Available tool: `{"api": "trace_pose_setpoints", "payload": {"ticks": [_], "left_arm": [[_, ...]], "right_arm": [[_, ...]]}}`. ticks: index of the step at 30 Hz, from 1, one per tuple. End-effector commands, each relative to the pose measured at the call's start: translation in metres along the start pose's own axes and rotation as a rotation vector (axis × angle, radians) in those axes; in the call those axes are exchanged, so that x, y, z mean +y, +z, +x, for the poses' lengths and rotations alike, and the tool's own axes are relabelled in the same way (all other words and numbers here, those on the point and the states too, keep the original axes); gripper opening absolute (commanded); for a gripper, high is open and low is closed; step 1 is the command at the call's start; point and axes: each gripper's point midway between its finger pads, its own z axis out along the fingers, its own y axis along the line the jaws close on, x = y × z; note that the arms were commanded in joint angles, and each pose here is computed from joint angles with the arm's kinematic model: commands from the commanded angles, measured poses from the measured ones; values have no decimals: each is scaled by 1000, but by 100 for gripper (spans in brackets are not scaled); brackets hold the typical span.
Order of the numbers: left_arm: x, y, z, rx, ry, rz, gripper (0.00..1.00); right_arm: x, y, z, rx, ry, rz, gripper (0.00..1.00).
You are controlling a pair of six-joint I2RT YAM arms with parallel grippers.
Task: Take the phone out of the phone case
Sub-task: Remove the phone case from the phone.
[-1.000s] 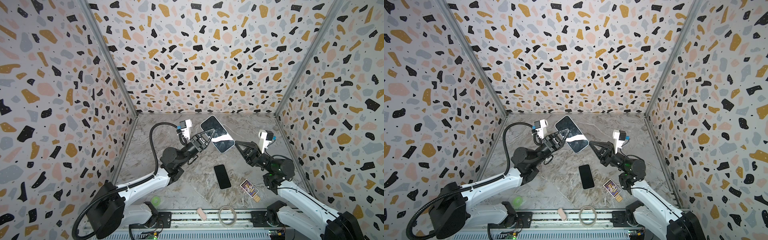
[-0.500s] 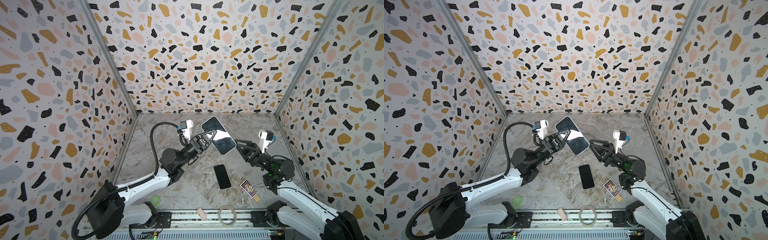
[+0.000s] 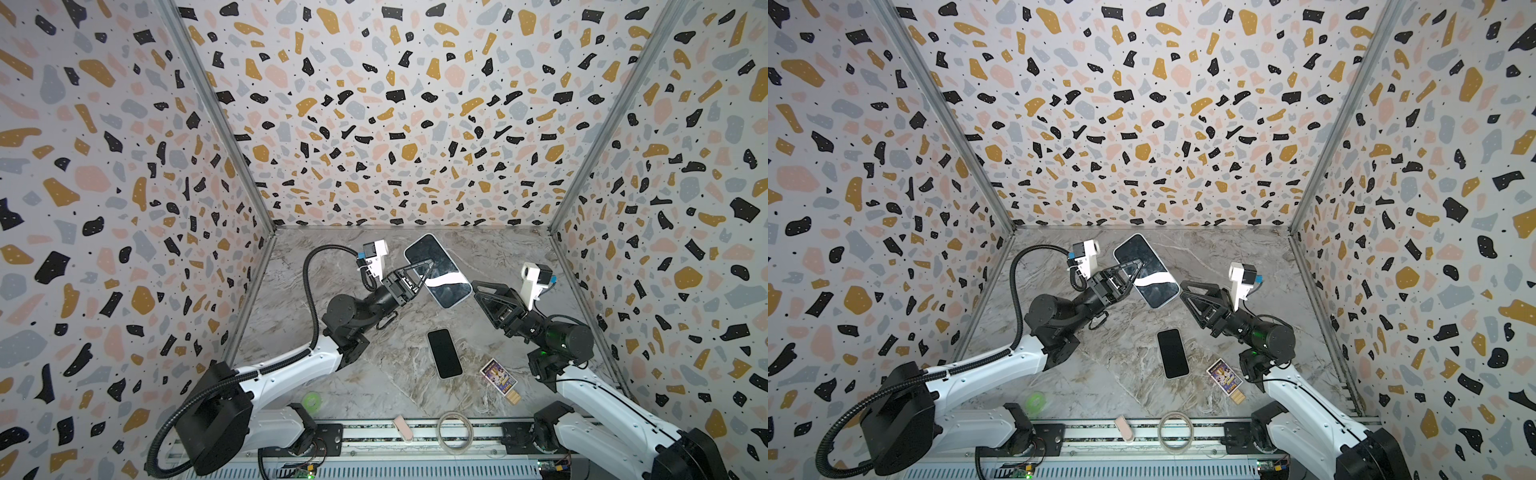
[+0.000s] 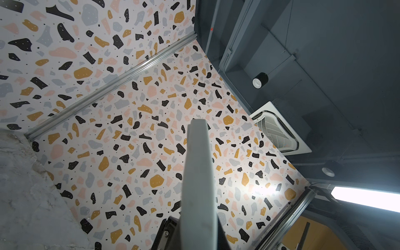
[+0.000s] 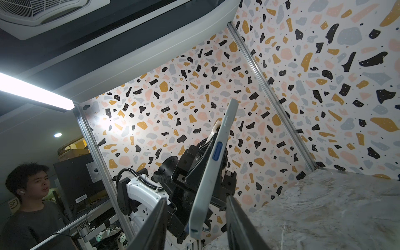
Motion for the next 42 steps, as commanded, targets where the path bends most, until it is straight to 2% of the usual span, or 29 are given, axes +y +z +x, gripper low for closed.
{"api": "trace_pose_setpoints", "payload": {"ticks": [1, 9, 24, 29, 42], "left_arm": [[-37, 1, -11, -32, 43, 134, 0], [-36, 0, -9, -26, 42, 136, 0], [-38, 0, -11, -37, 7, 168, 0], [-40, 5, -11, -34, -42, 209, 0], [-56, 11, -17, -35, -139, 350, 0]], "right_arm": [[12, 1, -5, -14, -16, -57, 45], [11, 5, -4, -12, -9, -65, 34], [18, 2, -4, -20, -33, -85, 4], [25, 0, -1, -9, -41, -130, 1], [38, -8, -4, -44, 0, -263, 0]]}}
